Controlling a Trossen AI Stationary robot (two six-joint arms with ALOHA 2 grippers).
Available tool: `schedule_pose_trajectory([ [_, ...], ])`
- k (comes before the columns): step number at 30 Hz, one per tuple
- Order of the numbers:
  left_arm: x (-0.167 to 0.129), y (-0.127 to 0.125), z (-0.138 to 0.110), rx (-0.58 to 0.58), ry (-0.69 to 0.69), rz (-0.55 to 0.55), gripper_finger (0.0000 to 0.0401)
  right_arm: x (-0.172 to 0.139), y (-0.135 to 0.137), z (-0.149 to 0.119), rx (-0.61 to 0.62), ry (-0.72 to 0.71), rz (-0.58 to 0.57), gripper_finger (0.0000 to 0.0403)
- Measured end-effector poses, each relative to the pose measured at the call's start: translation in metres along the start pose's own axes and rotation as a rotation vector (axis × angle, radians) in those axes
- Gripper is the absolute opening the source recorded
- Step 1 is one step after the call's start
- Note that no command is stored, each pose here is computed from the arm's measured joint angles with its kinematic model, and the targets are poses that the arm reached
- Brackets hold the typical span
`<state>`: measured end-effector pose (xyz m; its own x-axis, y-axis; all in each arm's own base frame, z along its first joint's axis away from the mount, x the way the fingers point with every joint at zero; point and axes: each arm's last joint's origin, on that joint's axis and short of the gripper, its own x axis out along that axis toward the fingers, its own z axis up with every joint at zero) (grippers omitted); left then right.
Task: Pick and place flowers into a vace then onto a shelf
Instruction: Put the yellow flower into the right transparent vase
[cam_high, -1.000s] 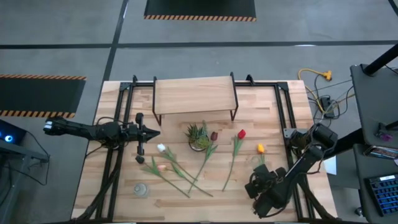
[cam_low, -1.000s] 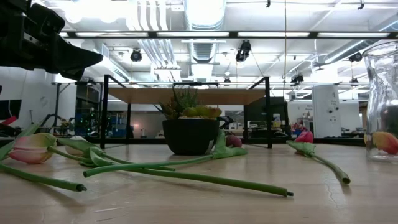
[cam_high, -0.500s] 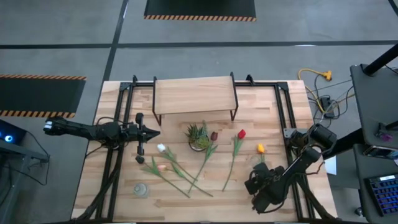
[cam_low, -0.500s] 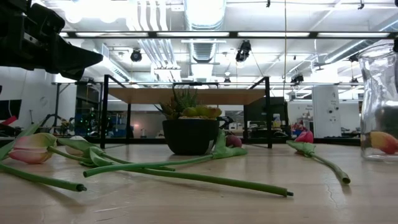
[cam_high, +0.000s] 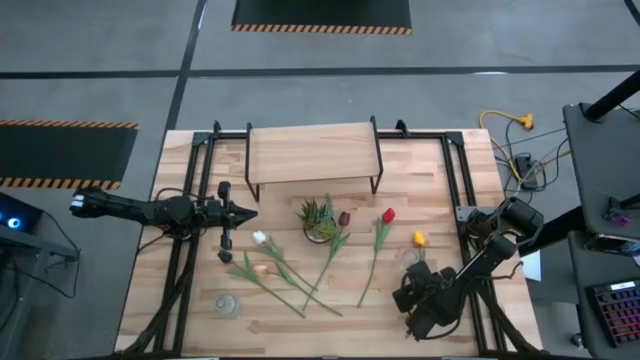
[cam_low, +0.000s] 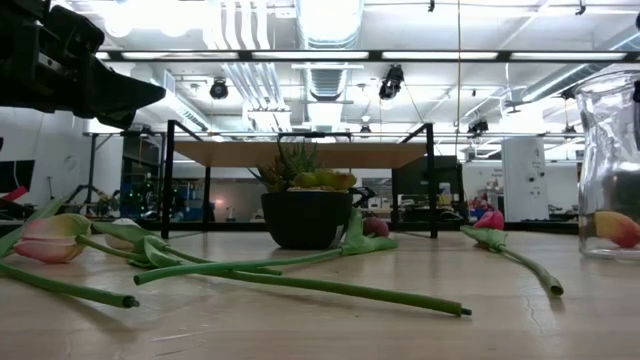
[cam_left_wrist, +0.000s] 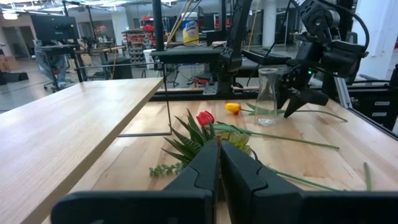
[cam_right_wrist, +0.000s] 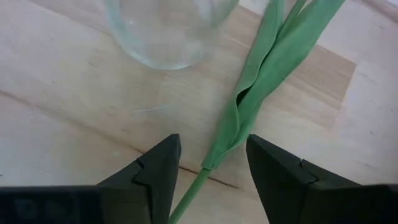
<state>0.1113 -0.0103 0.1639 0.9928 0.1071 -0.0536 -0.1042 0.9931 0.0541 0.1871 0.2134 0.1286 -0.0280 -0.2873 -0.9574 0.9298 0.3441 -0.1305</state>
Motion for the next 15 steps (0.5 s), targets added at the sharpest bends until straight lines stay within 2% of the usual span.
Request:
schedule_pose_trajectory([
  [15, 0.0000, 0.0000, 0.0000, 0.000, 0.000, 0.000, 0.0000, -0.0016, 0.0014, -0.0026, -0.026, 0.046, -0.010, 0.0094],
])
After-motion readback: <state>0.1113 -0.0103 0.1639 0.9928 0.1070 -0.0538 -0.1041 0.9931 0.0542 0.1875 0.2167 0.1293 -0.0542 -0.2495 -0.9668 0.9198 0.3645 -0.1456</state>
